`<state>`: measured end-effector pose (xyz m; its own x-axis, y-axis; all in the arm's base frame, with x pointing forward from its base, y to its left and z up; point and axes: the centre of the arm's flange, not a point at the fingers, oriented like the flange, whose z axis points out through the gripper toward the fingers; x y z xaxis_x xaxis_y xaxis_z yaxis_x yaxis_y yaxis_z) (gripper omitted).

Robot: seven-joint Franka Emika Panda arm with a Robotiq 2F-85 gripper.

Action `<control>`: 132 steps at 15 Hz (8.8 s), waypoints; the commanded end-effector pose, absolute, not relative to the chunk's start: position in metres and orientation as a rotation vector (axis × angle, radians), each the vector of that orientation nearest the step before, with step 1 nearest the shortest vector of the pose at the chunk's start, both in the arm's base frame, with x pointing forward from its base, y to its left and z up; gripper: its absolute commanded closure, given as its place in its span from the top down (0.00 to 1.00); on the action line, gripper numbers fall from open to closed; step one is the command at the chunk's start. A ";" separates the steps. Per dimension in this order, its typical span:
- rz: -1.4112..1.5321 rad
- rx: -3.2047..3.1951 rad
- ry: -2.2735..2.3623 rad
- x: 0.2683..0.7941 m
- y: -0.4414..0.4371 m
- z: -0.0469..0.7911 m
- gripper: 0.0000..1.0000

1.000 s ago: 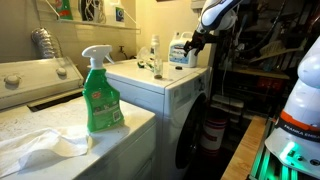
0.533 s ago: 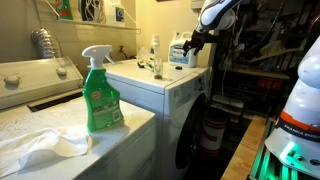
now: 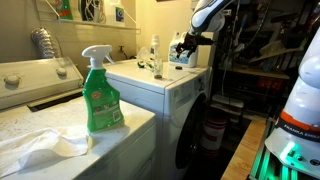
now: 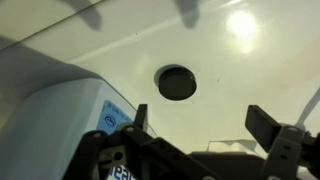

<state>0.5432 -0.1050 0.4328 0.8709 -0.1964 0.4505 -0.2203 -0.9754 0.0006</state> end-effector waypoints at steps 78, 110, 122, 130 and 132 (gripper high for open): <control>0.182 3.158 0.163 0.557 0.063 0.515 0.55; 0.216 3.115 0.390 0.564 0.142 0.480 0.30; 0.210 3.031 0.418 0.565 0.150 0.466 0.30; 0.196 3.025 0.408 0.566 0.139 0.461 0.30; 0.194 3.030 0.421 0.566 0.138 0.463 0.81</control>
<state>0.5691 0.1445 0.4745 0.9541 0.2714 0.1269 0.2598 -0.9604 0.1007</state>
